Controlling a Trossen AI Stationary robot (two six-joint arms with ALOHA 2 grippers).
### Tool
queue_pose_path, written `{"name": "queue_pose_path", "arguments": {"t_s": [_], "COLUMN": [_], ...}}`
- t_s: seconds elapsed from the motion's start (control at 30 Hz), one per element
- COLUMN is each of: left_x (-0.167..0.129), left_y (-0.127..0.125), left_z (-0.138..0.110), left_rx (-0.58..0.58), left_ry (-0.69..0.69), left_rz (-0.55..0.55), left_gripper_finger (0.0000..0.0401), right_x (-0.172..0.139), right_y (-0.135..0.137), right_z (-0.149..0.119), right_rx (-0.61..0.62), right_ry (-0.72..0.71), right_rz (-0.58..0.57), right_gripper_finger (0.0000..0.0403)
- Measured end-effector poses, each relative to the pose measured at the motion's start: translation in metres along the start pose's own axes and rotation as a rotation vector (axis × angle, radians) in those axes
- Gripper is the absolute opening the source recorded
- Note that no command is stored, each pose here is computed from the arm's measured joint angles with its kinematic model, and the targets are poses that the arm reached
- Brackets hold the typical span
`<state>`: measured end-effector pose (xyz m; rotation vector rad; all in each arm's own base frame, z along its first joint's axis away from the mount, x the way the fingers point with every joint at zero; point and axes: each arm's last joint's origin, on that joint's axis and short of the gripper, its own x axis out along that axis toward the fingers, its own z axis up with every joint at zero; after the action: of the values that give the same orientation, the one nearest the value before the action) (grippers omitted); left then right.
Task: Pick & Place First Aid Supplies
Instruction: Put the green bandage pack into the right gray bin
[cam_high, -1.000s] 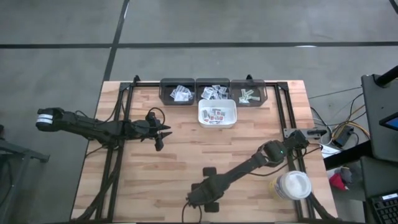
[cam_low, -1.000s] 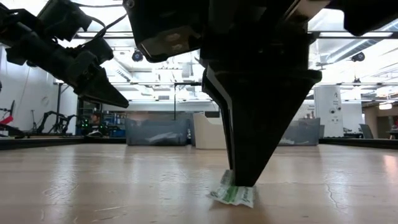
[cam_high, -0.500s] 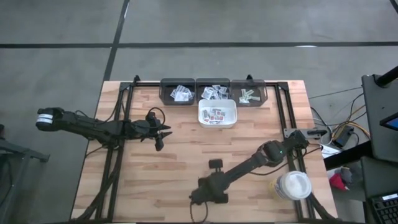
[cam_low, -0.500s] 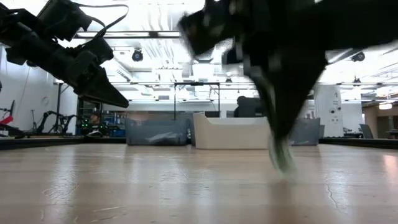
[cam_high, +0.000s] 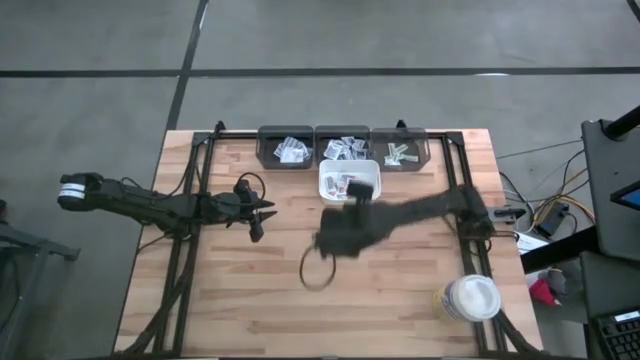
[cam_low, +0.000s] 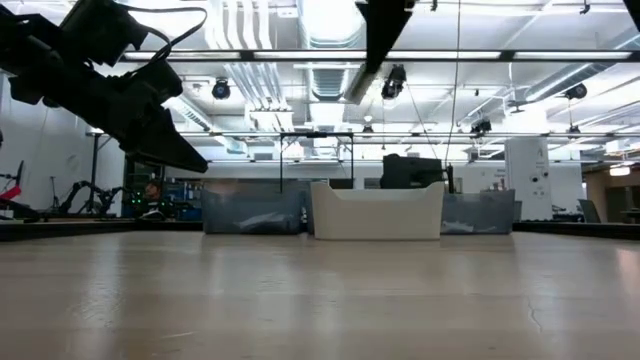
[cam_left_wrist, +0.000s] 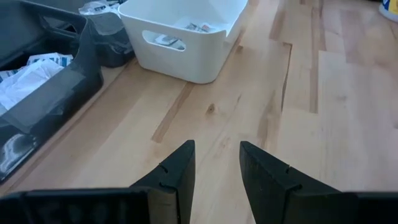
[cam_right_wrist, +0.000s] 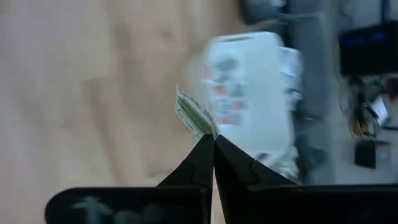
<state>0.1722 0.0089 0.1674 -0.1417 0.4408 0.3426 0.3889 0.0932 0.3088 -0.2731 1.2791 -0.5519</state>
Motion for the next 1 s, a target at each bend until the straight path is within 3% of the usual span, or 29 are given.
{"name": "queue_pose_path", "arguments": {"t_s": [0.23,0.47,0.7,1.0], "left_x": [0.0,-0.009,-0.038,-0.078], "left_y": [-0.002,-0.009,-0.003,0.012], "left_z": [0.0,0.012,0.025,0.021], "left_rx": [-0.024,-0.007,0.009,0.002], "left_ry": [0.009,-0.078,-0.221,-0.314], "left_rz": [-0.067,-0.311,-0.34,-0.298], "left_gripper_finger": [0.0124,0.0124,0.0124,0.0124], "right_x": [0.019,0.051,0.095,0.147], "right_y": [-0.103,-0.17,-0.203,-0.221], "right_z": [-0.017,-0.055,-0.082,-0.103], "right_rx": [0.202,0.354,0.435,0.579], "right_ry": [0.072,0.154,0.163,0.275], "right_rz": [-0.093,-0.136,-0.073,-0.11], "right_gripper_finger": [0.0008,0.0008,0.0008,0.0008]}}
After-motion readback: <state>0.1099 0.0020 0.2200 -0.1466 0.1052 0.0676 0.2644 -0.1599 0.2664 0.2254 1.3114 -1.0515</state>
